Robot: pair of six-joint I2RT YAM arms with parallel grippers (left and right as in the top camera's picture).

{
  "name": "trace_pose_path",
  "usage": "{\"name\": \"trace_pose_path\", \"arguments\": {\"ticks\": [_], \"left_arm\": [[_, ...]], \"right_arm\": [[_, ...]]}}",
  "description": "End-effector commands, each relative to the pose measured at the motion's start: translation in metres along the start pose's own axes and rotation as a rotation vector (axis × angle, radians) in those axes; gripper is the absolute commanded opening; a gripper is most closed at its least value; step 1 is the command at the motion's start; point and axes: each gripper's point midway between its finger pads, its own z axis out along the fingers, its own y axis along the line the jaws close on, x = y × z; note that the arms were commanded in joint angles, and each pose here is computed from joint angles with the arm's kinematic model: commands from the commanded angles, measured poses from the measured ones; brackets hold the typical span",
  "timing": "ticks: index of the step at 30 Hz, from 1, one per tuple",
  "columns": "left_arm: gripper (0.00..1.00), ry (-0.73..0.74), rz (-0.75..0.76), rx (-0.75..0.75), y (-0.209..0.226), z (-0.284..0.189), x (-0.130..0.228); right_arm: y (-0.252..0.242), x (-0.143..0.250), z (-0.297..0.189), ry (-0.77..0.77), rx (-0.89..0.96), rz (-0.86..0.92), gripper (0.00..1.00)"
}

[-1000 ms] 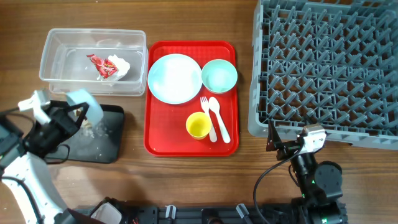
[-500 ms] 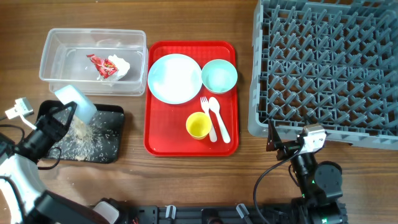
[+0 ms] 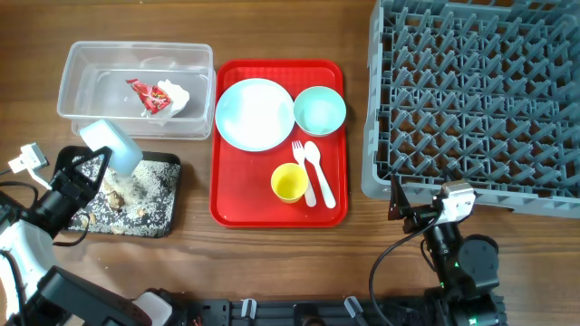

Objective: Sort waste into correct bins and load items into the dishwasher rack
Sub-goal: 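Tilt the blue bowl with the left gripper to dump rice onto black tray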

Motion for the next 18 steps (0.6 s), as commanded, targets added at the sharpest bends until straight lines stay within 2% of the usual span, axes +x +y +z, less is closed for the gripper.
{"name": "trace_pose_path", "arguments": {"ticks": [1,18], "left_arm": [[0.04,-0.014,0.013,0.036,-0.0039,-0.0013,0.0000],[0.04,-0.014,-0.003,0.037,-0.0040,-0.0013,0.0003]], "right_arm": [[0.0020,-0.0015,-0.0004,-0.008,-0.013,-0.009,1.00],[0.0019,-0.0015,-0.0004,-0.008,-0.013,-0.009,1.00]]}}
